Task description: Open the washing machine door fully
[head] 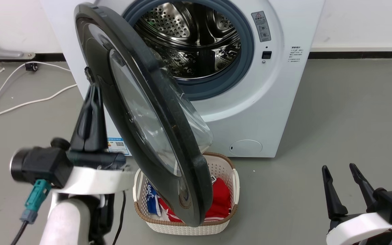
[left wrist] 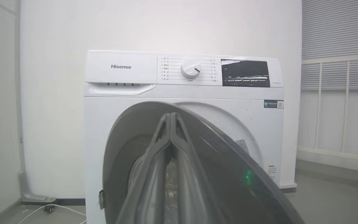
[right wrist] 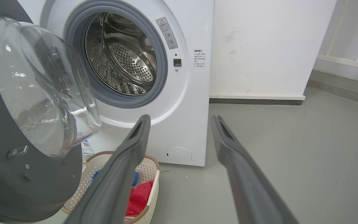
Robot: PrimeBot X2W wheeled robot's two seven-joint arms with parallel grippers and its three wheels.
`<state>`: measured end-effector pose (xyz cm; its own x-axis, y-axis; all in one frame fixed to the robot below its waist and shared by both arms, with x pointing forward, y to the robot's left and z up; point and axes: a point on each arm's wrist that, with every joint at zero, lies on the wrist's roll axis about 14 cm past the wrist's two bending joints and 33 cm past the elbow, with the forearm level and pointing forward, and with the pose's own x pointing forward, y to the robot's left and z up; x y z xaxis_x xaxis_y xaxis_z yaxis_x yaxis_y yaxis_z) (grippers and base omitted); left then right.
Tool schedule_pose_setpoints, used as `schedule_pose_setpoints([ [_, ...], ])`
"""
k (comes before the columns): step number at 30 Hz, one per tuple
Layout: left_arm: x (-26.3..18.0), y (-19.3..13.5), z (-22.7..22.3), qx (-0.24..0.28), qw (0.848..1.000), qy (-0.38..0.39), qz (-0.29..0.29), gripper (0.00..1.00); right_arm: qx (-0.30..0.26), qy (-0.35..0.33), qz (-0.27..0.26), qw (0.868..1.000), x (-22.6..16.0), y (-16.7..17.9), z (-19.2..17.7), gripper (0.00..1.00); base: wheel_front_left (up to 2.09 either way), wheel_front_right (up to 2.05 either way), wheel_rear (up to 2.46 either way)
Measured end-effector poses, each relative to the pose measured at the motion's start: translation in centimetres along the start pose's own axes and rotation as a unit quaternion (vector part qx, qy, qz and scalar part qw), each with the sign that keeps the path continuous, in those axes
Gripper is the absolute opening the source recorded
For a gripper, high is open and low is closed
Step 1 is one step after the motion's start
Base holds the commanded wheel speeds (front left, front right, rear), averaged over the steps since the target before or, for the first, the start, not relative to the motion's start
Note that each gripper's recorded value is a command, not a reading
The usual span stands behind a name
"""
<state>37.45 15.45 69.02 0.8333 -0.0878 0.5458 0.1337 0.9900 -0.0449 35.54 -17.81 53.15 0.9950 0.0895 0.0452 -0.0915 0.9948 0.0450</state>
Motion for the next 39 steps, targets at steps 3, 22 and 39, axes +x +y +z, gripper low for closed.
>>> schedule_pose_setpoints([
  [3, 1.2, -2.0, 3.0, -0.011, 0.999, -0.045, -0.028, 0.00, 0.000, 0.000, 0.001, 1.000, 0.1, 0.2, 0.0, 1.00, 0.00, 0.00, 0.00],
  [22, -1.9, -16.5, 4.5, -0.135, 0.959, 0.002, -0.250, 0.00, 0.000, 0.006, -0.002, 1.000, 0.6, 0.1, -0.5, 1.00, 0.00, 0.00, 0.00],
  [39, -9.9, -18.4, -8.0, -0.153, 0.915, 0.267, -0.261, 0.00, -0.007, 0.006, -0.003, 1.000, 0.5, 0.0, -0.4, 1.00, 0.00, 0.00, 0.00],
])
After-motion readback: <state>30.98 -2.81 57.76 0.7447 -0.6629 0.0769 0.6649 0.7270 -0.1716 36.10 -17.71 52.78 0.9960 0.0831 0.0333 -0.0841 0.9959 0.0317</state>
